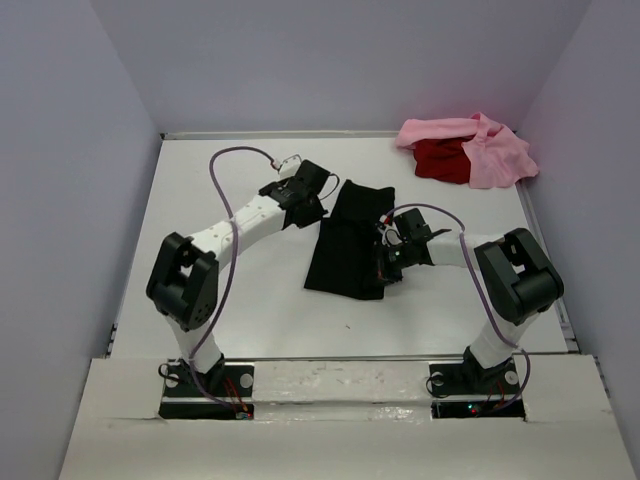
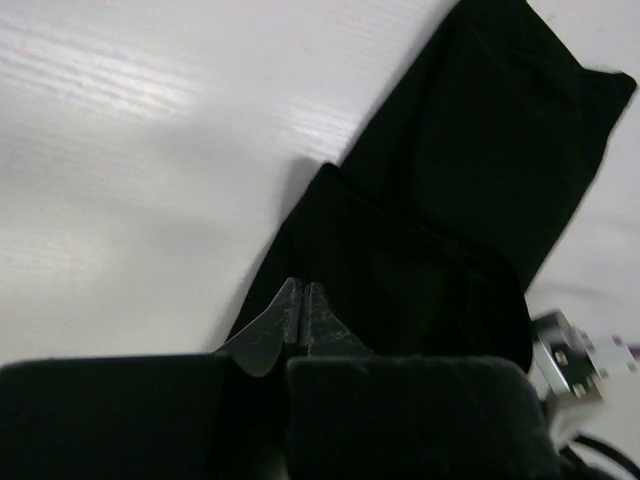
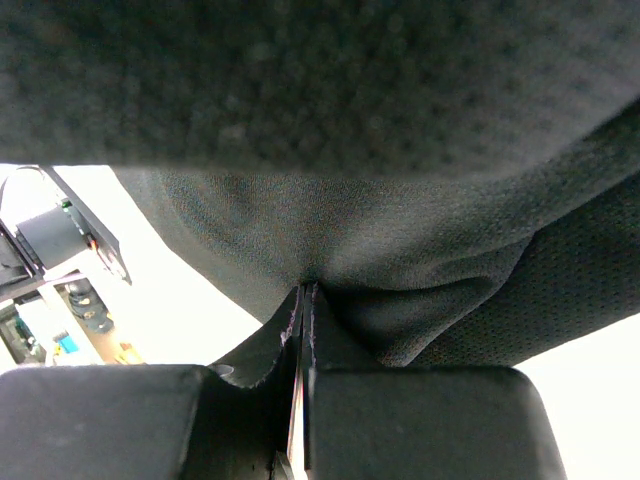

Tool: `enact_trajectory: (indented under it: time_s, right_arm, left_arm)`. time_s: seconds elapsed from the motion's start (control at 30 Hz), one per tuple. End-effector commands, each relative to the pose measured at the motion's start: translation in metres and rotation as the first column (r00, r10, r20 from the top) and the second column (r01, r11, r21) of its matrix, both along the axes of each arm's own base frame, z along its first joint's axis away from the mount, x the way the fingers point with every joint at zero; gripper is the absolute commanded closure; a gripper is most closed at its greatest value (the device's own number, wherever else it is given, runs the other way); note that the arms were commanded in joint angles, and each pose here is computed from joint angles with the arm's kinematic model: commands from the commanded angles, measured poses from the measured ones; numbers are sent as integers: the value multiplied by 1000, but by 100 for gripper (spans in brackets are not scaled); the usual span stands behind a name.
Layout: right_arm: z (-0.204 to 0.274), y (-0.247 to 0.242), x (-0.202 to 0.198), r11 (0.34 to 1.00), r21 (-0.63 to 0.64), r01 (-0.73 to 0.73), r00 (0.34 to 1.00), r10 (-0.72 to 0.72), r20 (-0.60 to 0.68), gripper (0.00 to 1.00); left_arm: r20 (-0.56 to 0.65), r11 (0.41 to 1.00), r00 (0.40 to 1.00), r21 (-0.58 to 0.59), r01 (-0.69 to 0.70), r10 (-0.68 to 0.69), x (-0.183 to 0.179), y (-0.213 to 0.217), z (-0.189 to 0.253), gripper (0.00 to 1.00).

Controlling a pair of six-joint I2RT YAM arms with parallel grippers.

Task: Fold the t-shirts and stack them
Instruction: Fold the tshirt

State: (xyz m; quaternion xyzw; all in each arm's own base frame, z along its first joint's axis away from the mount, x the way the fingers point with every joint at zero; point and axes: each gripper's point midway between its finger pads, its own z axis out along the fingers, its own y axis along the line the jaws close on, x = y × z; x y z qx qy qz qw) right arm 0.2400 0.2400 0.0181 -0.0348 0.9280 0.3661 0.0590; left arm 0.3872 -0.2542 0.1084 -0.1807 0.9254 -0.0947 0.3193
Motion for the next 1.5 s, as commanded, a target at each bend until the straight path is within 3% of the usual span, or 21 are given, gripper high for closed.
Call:
enact_trajectory:
  time_s: [0.0, 0.07, 0.17, 0.3, 0.37, 0.5, 0.67, 0.8, 0.9, 1.0, 1.07, 1.2, 1.33, 1.47]
  right_arm:
    - [-8, -6, -1, 999, -52, -11, 1000, 12, 17, 100]
    - [-7, -6, -1, 999, -53, -11, 1000, 12, 19, 100]
    - [-7, -6, 0, 999, -53, -11, 1000, 12, 19, 100]
    - [-5, -6, 2, 998, -56, -9, 1000, 10, 22, 100]
    - [-3, -5, 4, 998, -56, -8, 1000, 9, 25, 100]
    - [3, -5, 6, 998, -59, -7, 999, 9, 35, 100]
    - [7, -5, 8, 998, -60, -6, 999, 9, 40, 100]
    - [8, -6, 7, 998, -66, -7, 999, 9, 40, 100]
    - [12, -10, 12, 995, -103, 4, 998, 2, 58, 100]
    - [29, -10, 25, 993, -120, 18, 995, -6, 96, 100]
    - [42, -4, 28, 996, -91, -3, 994, 12, 107, 93]
    - [91, 1, 56, 1000, -5, 22, 985, -20, 171, 92]
    - [135, 3, 78, 999, 35, 29, 971, -36, 237, 92]
    - [132, 8, 87, 997, 66, 34, 976, -47, 214, 100]
  left_arm:
    - [35, 980, 997, -185, 76, -71, -36, -14, 35, 100]
    - [24, 946, 988, -285, 155, -155, -56, -28, 40, 100]
    - [-88, 918, 969, -349, 187, -231, -94, -29, 0, 100]
    - [-52, 820, 944, -511, 256, -327, -117, -49, -20, 100]
    - [-110, 794, 923, -554, 251, -369, -135, -52, -46, 100]
    - [-77, 745, 920, -615, 260, -385, -137, -61, -62, 100]
    - [-47, 729, 916, -623, 284, -397, -129, -70, -67, 100]
    - [-99, 742, 914, -621, 252, -393, -127, -73, -81, 100]
    - [-207, 804, 906, -559, 202, -370, -134, -64, -101, 100]
    - [-221, 850, 911, -485, 206, -347, -130, -58, -103, 100]
    - [-264, 883, 909, -429, 190, -324, -134, -48, -105, 100]
    - [-307, 912, 903, -368, 180, -302, -140, -37, -102, 100]
    - [-338, 931, 898, -321, 172, -282, -145, -28, -102, 100]
    - [-370, 938, 888, -307, 159, -272, -154, -28, -102, 100]
